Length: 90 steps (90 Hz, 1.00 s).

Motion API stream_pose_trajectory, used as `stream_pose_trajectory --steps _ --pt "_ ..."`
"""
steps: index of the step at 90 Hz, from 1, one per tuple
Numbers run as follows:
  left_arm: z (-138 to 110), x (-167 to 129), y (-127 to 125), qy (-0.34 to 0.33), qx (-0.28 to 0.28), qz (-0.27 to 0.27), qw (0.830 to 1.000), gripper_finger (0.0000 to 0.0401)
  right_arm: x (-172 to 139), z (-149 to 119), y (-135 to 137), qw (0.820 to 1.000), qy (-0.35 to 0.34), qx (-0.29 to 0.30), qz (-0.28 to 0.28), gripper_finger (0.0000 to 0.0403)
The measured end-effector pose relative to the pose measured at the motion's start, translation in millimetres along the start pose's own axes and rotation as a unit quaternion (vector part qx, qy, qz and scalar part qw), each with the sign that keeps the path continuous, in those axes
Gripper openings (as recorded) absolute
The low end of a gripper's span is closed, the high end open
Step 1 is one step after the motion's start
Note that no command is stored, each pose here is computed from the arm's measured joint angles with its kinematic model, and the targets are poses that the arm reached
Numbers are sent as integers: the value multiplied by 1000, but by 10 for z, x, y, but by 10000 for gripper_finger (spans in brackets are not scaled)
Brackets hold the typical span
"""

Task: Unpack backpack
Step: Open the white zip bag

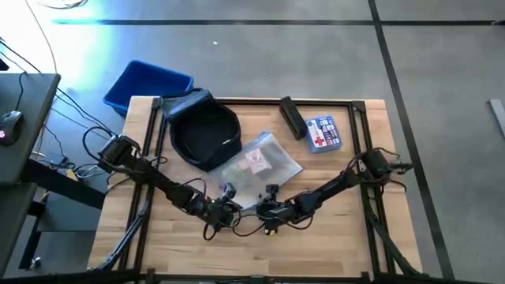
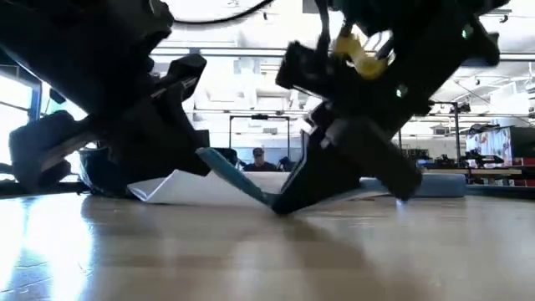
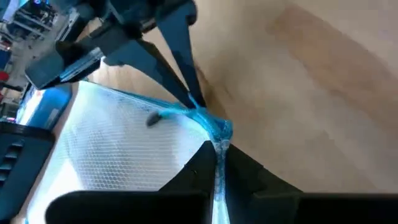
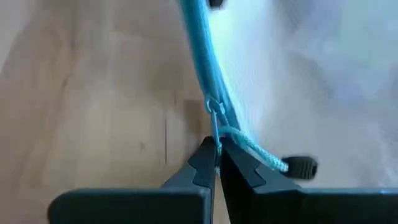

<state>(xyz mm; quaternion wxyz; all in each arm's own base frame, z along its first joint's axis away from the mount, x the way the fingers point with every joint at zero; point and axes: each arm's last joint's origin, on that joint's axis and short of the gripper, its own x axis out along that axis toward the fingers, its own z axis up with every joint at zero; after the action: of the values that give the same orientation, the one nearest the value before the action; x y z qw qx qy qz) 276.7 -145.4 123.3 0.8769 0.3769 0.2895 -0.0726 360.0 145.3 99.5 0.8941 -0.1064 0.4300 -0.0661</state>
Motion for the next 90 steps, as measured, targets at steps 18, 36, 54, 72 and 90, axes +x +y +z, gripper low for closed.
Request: stream_pose_trajectory --steps 18,36,54,72,90 --pt "63 -100 10 -13 0 -2 1000 0 -26 -101 -85 997 55 20 -50 0" --pt "44 -184 -12 6 -16 -25 1000 0 -152 -271 -219 981 131 29 -137 0" --pt "-22 -211 -52 39 -37 -55 997 0 -324 -498 -371 949 239 8 -208 0" --pt "-60 -213 -48 62 -45 -40 996 0 -480 -831 -499 906 320 36 -276 0" --pt "-75 -214 4 86 -67 51 993 0 -580 -903 -473 912 292 74 -280 0"
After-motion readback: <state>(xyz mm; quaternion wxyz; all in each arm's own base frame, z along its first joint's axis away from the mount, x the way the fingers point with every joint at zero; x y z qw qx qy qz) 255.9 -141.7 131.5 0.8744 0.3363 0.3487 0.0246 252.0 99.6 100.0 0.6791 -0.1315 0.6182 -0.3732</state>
